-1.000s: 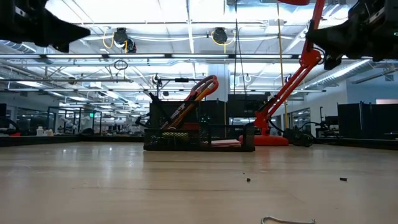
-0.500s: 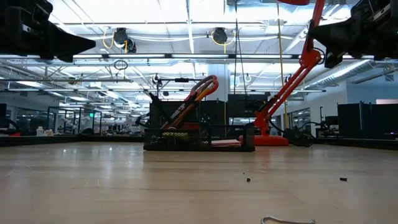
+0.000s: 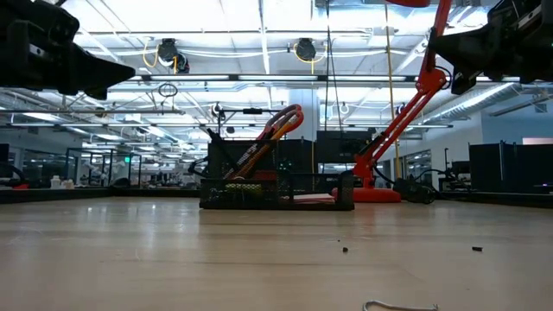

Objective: Pick and place office supplies into organizer
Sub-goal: Return to Home Position

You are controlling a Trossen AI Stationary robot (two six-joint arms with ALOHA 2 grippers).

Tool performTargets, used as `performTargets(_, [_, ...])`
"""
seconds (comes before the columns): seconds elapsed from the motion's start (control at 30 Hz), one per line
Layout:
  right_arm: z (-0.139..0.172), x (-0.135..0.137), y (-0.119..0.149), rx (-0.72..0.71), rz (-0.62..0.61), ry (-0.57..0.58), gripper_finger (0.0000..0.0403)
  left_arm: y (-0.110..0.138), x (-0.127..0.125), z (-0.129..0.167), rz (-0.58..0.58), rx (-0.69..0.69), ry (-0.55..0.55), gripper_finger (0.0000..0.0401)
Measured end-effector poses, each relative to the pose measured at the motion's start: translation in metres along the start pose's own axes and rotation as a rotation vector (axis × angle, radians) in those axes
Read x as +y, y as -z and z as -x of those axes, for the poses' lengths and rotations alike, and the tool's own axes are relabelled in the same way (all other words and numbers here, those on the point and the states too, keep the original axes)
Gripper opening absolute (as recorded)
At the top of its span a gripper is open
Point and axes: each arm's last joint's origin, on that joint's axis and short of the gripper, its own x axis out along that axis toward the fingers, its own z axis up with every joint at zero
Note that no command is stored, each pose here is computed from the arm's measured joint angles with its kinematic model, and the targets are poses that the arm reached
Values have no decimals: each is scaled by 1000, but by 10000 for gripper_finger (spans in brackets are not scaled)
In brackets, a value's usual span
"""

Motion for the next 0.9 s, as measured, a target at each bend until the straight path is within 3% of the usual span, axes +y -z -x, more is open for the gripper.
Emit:
performTargets(0.4, [0, 0, 0, 0, 75, 1, 0, 1, 1, 0, 51, 10, -10, 4])
performTargets(0.7, [0, 0, 0, 0, 89, 1, 3, 1, 2, 0, 49, 10, -14, 38])
performTargets(0.9, [0, 0, 0, 0, 88, 1, 4, 0, 2, 0, 48, -2, -17, 39])
